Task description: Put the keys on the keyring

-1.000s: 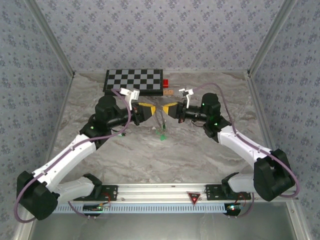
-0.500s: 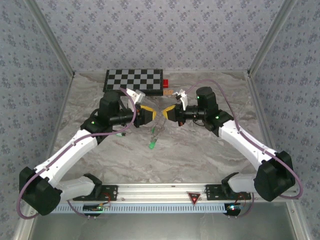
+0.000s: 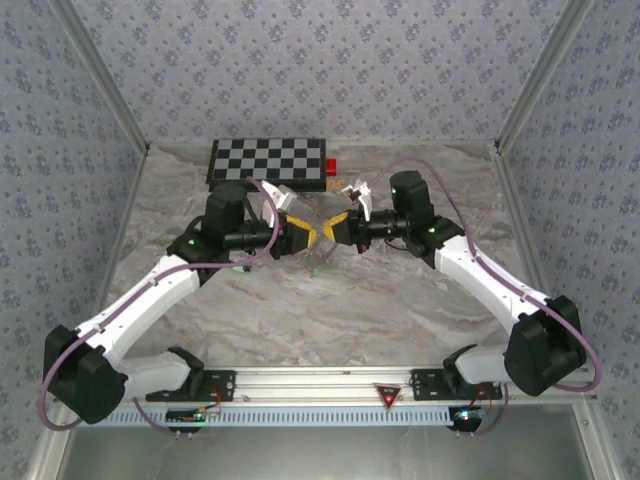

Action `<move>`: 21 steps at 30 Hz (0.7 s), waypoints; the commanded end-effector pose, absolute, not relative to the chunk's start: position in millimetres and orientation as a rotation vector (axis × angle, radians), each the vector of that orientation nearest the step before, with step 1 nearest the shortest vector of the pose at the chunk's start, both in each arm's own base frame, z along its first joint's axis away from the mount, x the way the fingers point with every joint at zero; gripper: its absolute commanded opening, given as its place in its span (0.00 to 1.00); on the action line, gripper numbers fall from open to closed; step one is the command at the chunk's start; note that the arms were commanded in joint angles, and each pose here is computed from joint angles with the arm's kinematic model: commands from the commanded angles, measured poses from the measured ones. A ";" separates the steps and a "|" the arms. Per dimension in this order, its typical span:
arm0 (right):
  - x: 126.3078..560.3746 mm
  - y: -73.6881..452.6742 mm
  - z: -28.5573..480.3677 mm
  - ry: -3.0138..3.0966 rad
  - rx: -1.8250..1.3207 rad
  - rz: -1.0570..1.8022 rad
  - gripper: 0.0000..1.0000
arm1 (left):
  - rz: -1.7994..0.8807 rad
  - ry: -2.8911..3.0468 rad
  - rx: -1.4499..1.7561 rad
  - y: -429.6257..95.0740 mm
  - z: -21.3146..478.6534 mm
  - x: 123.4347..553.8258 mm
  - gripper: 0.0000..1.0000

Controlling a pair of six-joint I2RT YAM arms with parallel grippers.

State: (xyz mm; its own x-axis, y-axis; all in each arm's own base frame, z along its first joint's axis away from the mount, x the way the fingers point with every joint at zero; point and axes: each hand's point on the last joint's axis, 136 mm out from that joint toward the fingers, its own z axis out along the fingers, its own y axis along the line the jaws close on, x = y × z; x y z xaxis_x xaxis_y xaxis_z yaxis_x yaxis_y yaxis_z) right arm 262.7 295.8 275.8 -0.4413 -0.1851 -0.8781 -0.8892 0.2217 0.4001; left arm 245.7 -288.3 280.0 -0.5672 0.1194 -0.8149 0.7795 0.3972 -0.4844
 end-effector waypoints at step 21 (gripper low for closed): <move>254.6 300.8 299.6 1.700 -1.045 1.321 0.00 | -1.252 1.871 0.845 -303.3 297.5 245.7 0.28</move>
